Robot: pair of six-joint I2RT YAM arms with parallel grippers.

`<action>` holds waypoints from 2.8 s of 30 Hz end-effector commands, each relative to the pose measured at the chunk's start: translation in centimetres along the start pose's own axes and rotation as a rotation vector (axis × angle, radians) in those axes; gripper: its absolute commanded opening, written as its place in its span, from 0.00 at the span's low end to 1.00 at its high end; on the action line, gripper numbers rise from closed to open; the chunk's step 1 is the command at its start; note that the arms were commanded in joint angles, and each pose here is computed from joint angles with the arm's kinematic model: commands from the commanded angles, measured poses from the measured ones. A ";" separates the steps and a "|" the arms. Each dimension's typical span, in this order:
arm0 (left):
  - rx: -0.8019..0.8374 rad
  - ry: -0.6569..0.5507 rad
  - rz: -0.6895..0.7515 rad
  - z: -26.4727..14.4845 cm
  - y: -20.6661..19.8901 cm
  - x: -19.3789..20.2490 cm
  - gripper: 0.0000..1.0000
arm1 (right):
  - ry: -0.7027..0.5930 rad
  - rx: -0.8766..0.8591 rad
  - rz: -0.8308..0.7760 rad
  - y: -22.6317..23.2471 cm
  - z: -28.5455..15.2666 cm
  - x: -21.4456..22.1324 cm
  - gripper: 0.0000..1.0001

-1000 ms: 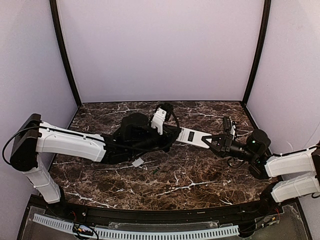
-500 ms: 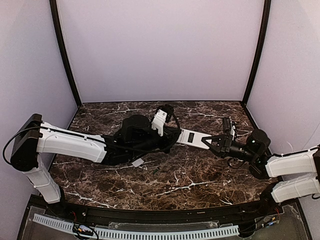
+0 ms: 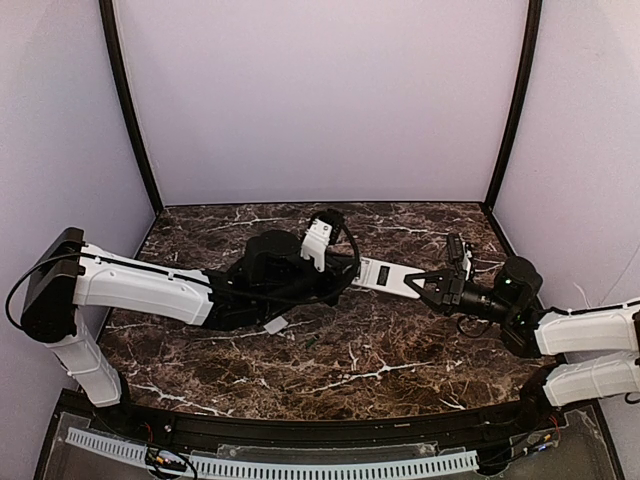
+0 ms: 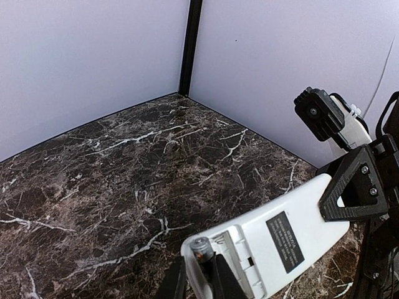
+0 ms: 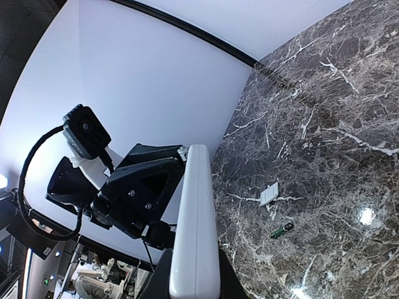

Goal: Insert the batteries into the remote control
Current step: Place the battery in the battery compartment, then adjust the battery in the battery compartment.

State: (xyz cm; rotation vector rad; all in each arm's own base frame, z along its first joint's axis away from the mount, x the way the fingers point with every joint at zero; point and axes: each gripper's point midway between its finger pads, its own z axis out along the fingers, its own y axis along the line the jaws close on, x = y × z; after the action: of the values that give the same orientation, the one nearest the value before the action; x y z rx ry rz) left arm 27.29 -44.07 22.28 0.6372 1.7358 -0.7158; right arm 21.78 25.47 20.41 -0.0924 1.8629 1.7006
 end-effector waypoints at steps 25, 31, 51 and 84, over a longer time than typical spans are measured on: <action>0.035 0.120 0.012 -1.8 0.0 -0.1 0.54 | 0.046 0.035 -0.079 0.2 0.4 0.2 0.00; 0.062 0.191 -0.029 -1.5 -0.1 1.4 0.57 | 0.052 0.024 -0.091 0.5 0.3 0.3 0.00; 0.034 0.255 -0.029 0.0 0.5 3.1 0.52 | 0.065 -0.010 -0.102 1.2 0.4 0.4 0.00; 0.116 0.254 -0.079 -2.1 1.7 1.0 0.62 | 0.120 0.056 -0.114 -1.6 0.2 2.2 0.00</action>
State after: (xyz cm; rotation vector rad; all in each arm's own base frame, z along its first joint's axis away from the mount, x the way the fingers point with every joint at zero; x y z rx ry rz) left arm 27.56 -42.46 21.43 0.7530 1.9500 -0.7812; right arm 20.99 25.70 17.97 -0.2244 1.9783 1.5895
